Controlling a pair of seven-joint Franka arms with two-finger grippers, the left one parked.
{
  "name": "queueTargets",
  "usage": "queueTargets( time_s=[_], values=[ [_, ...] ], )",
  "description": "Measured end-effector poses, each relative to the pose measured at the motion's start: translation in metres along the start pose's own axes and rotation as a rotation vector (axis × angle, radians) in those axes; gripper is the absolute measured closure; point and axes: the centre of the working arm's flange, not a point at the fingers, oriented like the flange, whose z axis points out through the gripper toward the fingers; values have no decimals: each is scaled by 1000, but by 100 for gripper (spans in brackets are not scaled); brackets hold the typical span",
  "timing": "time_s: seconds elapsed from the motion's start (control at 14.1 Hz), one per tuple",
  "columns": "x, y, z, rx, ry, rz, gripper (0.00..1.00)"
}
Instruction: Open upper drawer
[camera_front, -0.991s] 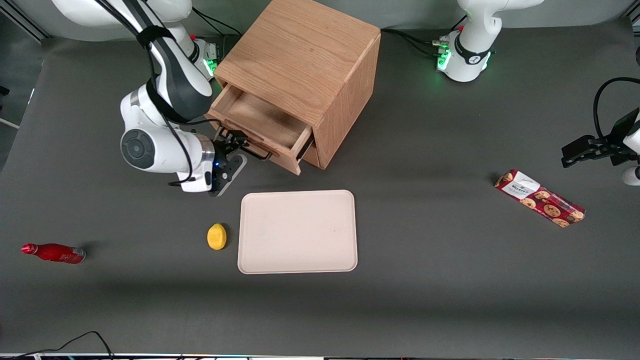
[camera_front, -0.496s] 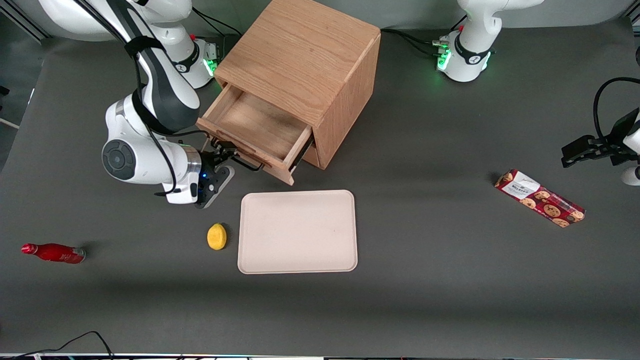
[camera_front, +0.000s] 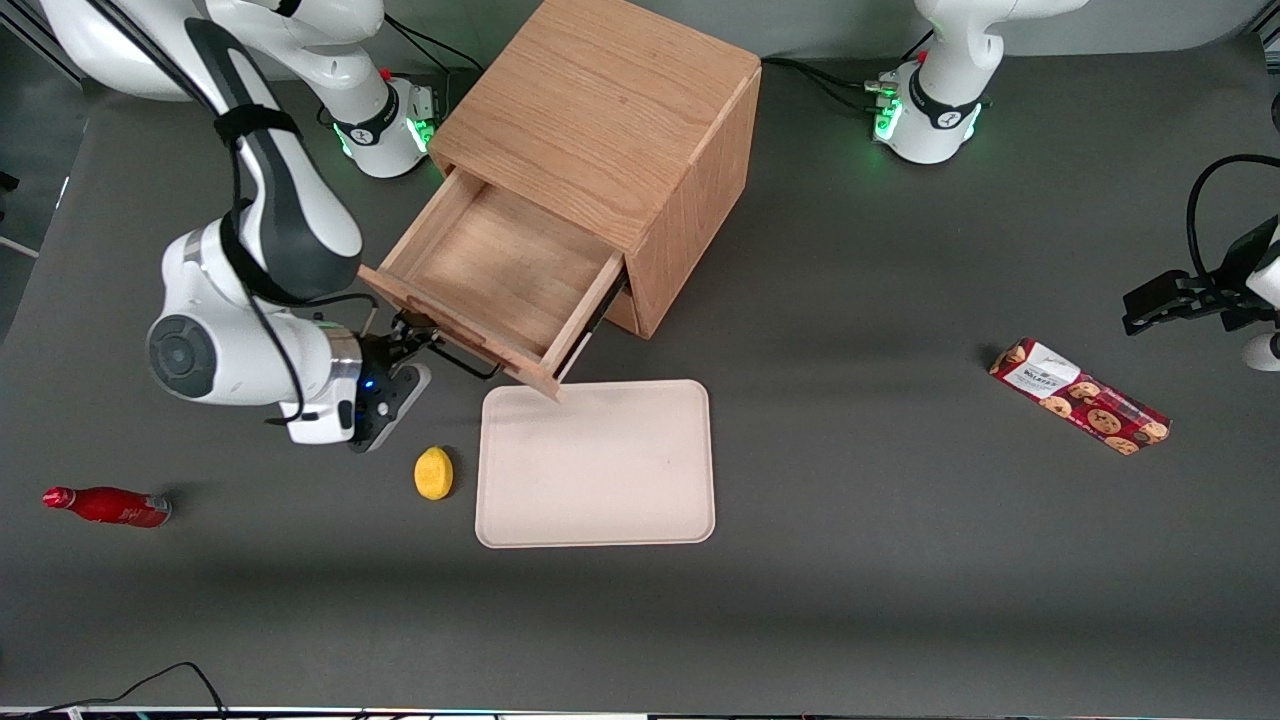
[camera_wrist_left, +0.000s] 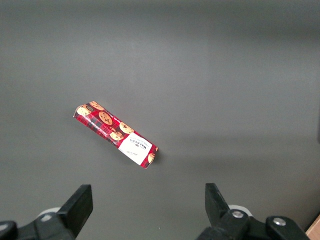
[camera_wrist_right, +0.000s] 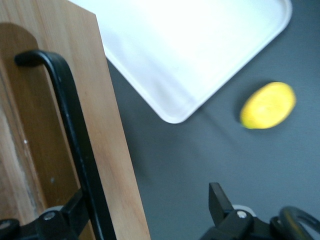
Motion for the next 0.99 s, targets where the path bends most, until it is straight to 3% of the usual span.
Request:
queueTargets(
  time_s=[0.42, 0.78, 0.99],
  values=[
    [4, 42, -17, -82, 2, -36, 0],
    [-2, 46, -53, -70, -17, -23, 0],
    [-12, 23, -104, -59, -43, 96, 0]
  ],
)
